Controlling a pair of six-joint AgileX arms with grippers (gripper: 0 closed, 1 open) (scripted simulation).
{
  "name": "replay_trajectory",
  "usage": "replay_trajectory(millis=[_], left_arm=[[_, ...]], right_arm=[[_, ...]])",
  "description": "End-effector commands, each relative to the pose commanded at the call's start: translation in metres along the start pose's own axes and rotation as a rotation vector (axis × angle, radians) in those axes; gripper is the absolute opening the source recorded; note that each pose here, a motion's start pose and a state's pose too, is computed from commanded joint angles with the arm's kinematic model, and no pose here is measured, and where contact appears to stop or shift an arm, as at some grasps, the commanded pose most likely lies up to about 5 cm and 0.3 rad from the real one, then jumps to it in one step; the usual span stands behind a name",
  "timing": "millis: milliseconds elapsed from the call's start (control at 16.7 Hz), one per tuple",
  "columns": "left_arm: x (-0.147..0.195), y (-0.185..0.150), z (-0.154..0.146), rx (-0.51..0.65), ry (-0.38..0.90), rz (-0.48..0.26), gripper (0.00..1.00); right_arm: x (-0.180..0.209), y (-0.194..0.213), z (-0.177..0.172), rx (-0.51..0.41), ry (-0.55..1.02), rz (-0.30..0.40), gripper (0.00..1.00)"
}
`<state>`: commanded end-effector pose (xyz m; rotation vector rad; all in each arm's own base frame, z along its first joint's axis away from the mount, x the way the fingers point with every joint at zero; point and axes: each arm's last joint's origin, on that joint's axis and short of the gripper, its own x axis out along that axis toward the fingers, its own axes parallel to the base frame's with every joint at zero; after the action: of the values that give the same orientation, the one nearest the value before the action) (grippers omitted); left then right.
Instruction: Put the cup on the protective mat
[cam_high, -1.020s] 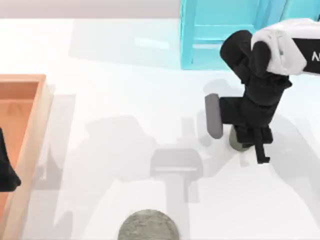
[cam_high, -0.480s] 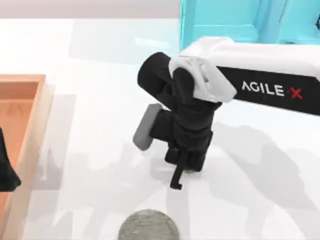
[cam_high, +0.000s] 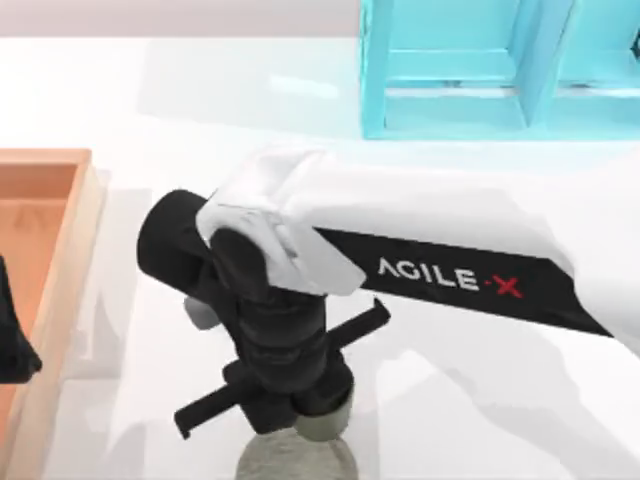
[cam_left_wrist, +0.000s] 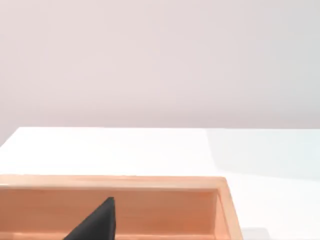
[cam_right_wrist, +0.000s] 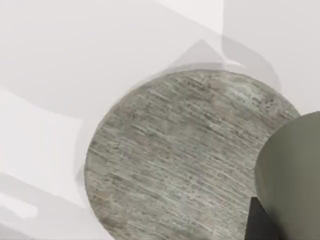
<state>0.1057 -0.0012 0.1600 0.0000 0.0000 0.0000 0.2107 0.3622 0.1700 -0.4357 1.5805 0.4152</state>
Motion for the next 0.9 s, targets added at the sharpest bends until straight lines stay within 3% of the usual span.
replay_trajectory(millis=[240,420,600,900], left_arm=[[0.000,0.000,0.000,0.000,0.000,0.000,1.00],[0.000,0.000,0.000,0.000,0.000,0.000,1.00],[0.000,0.000,0.000,0.000,0.000,0.000,1.00],[0.000,0.000,0.000,0.000,0.000,0.000,1.00]], right_arm=[[-0.015,0.021,-0.010,0.297,-0.008,0.018,0.00],[-0.029,0.027,-0.013,0.457,-0.027,0.042,0.00],[-0.039,0.028,-0.014,0.539,-0.043,0.063,0.00],[-0.037,0.026,-0.013,0.552,-0.041,0.062,0.00]])
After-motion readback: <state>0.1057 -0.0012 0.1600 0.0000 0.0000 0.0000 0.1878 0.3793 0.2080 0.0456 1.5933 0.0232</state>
